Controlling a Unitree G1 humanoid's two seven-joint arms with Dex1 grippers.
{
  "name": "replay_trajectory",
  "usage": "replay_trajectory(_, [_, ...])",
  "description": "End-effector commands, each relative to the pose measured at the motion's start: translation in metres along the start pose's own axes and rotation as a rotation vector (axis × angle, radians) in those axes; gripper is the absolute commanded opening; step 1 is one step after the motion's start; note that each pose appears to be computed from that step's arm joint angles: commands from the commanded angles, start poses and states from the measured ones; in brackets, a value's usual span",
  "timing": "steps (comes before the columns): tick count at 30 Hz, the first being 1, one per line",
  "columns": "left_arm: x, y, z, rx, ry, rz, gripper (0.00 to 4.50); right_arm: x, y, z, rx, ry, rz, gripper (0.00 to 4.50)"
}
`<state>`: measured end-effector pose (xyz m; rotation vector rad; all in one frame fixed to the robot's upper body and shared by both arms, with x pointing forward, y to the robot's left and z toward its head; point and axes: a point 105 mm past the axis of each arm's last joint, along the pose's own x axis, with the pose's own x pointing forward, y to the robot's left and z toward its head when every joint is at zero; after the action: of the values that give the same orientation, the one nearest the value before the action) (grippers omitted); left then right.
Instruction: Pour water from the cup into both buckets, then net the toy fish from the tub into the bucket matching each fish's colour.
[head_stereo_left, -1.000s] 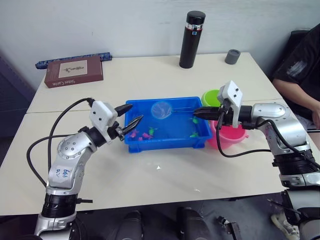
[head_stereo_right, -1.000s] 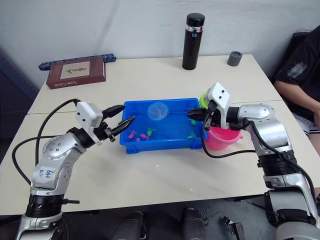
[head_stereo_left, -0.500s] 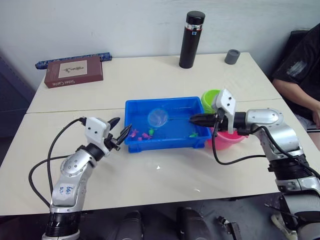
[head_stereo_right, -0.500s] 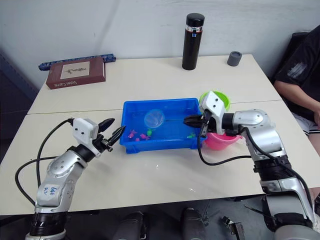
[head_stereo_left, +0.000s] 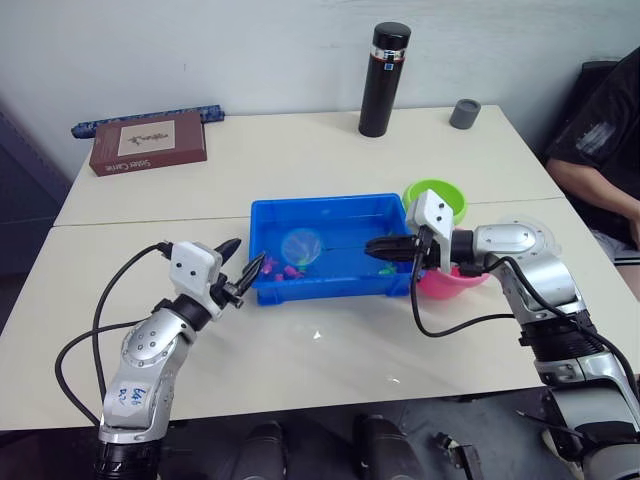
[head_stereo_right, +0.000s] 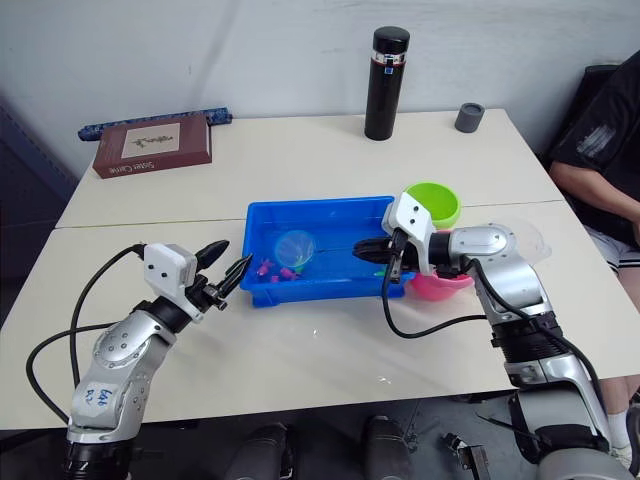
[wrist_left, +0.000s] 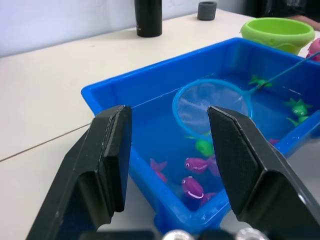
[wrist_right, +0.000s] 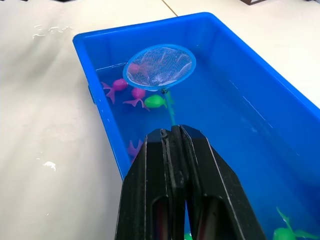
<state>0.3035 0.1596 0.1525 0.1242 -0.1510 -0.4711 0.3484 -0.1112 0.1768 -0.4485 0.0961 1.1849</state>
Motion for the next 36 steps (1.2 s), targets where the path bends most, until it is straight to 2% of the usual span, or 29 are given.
replay_trajectory(1, [0.0,-0.005,0.012,0.024,-0.041,-0.003,2.67,0.001,0.004,0.017,-0.055,-0.036,0.02,0.0])
replay_trajectory(10, [0.003,-0.006,0.01,0.014,-0.04,-0.004,2.67,0.007,0.015,0.018,-0.049,-0.041,0.057,0.0])
replay_trajectory(36, [-0.003,-0.007,0.01,0.008,-0.038,0.038,2.67,0.041,0.023,0.011,-0.042,-0.041,0.159,0.0])
